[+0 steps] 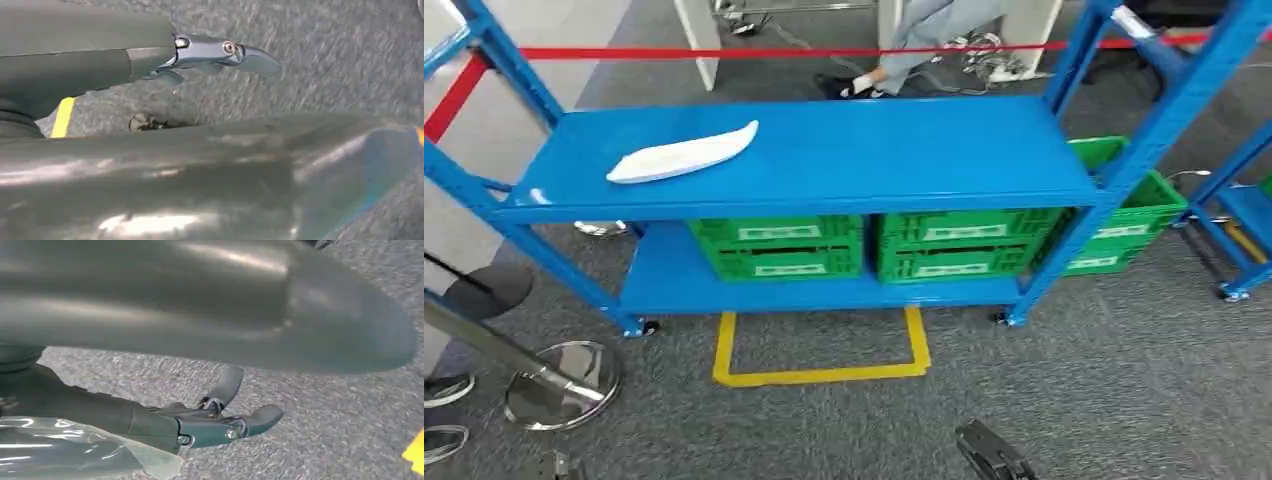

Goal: Take the parts from the cabinet and place them on the table.

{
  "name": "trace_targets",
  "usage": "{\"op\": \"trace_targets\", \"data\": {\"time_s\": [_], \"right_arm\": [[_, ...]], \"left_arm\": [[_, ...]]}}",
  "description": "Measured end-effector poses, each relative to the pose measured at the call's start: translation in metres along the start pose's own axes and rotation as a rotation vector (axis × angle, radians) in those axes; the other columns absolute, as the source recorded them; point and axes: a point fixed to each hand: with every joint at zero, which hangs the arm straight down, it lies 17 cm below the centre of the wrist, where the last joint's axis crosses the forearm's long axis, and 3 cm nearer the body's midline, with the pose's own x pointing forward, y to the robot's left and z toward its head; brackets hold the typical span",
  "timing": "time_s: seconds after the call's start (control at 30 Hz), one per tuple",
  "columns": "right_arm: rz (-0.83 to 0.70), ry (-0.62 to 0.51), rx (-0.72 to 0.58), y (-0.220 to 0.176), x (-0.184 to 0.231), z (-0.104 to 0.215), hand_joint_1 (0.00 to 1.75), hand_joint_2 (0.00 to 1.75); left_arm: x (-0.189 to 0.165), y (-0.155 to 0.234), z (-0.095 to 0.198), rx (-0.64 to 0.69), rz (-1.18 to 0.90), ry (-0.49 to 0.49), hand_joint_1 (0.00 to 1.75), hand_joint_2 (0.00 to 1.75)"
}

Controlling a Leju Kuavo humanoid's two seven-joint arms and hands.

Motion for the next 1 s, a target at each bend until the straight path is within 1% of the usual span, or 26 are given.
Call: {"op": "trace_targets", "data": {"time_s": [0.17, 0.27, 0.4, 0.47, 0.57, 0.7, 0.87, 1.0], "right_arm": [[0.001, -0.016, -0.006, -0.004, 0.01, -0.002, 0.0, 0.0], [0.0, -0.003, -0.002, -0.001, 0.002, -0.001, 0.0, 0.0], [0.001, 0.005, 0.001, 0.001, -0.003, 0.001, 0.0, 0.0], [0.002, 0.021, 0.004, 0.003, -0.012, 0.002, 0.0, 0.0], [-0.002, 0.016, 0.0, 0.001, -0.008, 0.001, 0.0, 0.0], [-0.039, 0.013, -0.001, -0.001, -0.005, 0.0, 0.0, 0.0], [-0.101, -0.001, -0.028, -0.01, -0.001, -0.001, 0.0, 0.0], [-0.161, -0.044, -0.047, -0.015, 0.018, -0.003, 0.0, 0.0]], "left_arm": [[-0.004, 0.002, 0.001, 0.004, -0.001, 0.002, 0.0, 0.0], [0.001, 0.0, 0.0, 0.002, 0.002, -0.005, 0.0, 0.0], [-0.006, 0.003, 0.002, 0.007, 0.0, 0.008, 0.0, 0.0], [-0.008, 0.005, 0.001, 0.011, -0.003, 0.013, 0.0, 0.0], [-0.009, 0.005, 0.002, 0.013, -0.002, 0.015, 0.0, 0.0], [0.001, -0.002, -0.002, 0.005, 0.008, -0.002, 0.0, 0.0], [-0.002, -0.001, 0.0, 0.008, 0.013, 0.0, 0.0, 0.0], [-0.003, 0.008, 0.001, 0.017, 0.0, -0.021, 0.0, 0.0]]}}
